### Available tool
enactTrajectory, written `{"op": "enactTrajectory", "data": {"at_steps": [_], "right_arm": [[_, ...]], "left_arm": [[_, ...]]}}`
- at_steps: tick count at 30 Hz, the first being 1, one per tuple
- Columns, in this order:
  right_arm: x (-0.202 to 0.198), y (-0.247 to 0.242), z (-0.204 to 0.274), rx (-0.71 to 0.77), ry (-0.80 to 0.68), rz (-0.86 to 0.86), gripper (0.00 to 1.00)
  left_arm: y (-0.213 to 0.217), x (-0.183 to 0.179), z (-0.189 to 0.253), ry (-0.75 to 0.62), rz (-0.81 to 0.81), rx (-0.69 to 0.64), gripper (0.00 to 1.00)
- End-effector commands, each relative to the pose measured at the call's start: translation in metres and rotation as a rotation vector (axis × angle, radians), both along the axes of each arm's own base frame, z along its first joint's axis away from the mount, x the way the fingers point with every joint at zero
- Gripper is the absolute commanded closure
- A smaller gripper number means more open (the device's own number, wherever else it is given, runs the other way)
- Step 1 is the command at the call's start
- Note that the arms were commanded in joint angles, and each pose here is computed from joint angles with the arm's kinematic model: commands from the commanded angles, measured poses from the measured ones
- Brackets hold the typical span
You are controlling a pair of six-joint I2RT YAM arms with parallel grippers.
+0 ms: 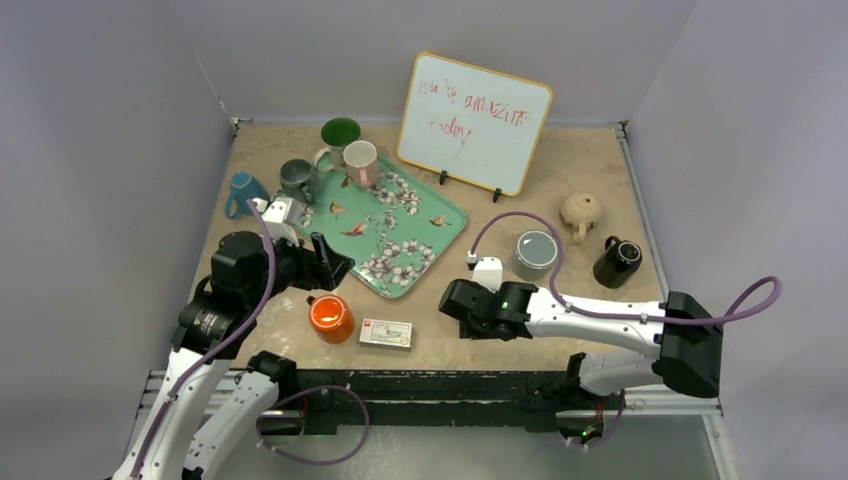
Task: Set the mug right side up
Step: Turn over the cup at the center of the board.
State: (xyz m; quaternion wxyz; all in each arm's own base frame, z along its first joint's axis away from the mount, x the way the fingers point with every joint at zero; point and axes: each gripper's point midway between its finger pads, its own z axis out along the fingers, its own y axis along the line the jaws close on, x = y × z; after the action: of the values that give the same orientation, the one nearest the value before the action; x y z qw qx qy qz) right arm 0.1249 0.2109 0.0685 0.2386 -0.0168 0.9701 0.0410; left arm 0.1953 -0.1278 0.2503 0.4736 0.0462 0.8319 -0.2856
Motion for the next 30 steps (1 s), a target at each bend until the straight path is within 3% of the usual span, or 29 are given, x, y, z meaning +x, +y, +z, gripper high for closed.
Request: {"op": "enactTrajectory", "data": {"at_steps": [1, 8, 22, 30], "right_arm": [[0.012, -0.002, 0.008, -0.037, -0.056, -0.059, 0.54], [0.012, 0.004, -0.003, -0.046, -0.035, -0.05, 0.55], [0.019, -0.001, -0.014, -0.089, -0.072, -0.067, 0.72], [0.021, 0.002, -0.016, -0.062, -0.087, -0.057, 1.0]], "left_arm": [[0.002, 0.003, 0.002, -0.028, -0.005, 0.016, 0.22], [0.002, 0.003, 0.001, -0.025, -0.003, 0.018, 0.22], [0.001, 0.003, 0.0, -0.017, -0.002, 0.013, 0.22], [0.001, 0.003, -0.002, -0.01, 0.0, 0.011, 0.22]]}}
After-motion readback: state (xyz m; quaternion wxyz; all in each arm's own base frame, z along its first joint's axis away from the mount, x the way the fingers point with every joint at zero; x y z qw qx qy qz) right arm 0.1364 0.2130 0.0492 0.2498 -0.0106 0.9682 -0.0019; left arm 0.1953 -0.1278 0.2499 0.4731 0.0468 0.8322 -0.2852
